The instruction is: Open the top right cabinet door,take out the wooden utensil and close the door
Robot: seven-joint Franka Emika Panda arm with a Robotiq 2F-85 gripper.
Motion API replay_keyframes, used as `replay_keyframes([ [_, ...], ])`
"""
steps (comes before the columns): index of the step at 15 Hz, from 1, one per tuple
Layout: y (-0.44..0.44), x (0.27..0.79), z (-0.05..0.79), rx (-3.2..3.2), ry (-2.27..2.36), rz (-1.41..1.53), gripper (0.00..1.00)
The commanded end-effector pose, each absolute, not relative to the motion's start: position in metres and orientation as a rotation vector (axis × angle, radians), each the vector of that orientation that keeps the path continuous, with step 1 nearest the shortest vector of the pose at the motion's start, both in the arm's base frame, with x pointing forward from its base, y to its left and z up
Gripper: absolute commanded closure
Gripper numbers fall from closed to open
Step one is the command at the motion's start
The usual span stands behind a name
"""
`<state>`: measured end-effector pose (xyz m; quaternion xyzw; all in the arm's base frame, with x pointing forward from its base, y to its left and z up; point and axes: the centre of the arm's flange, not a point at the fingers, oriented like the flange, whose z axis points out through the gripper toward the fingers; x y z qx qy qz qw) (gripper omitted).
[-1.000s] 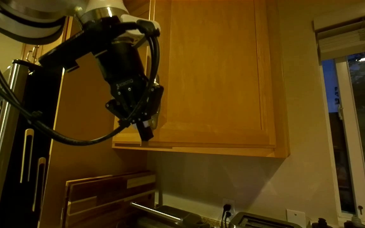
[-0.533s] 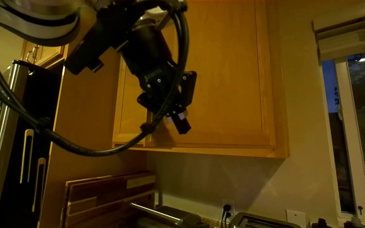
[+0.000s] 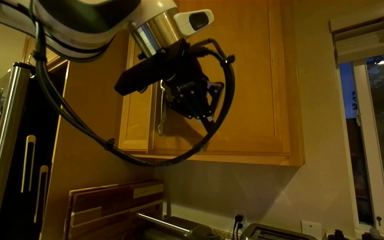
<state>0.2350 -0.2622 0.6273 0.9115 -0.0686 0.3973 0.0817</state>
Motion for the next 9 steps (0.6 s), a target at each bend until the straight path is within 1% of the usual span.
replay_keyframes([
  [1,-0.243,0.257,0.64,2.725,-0.054,1.295,1.0],
  [9,-0.17,0.315,0.657,2.723,0.307,1.309,1.0],
])
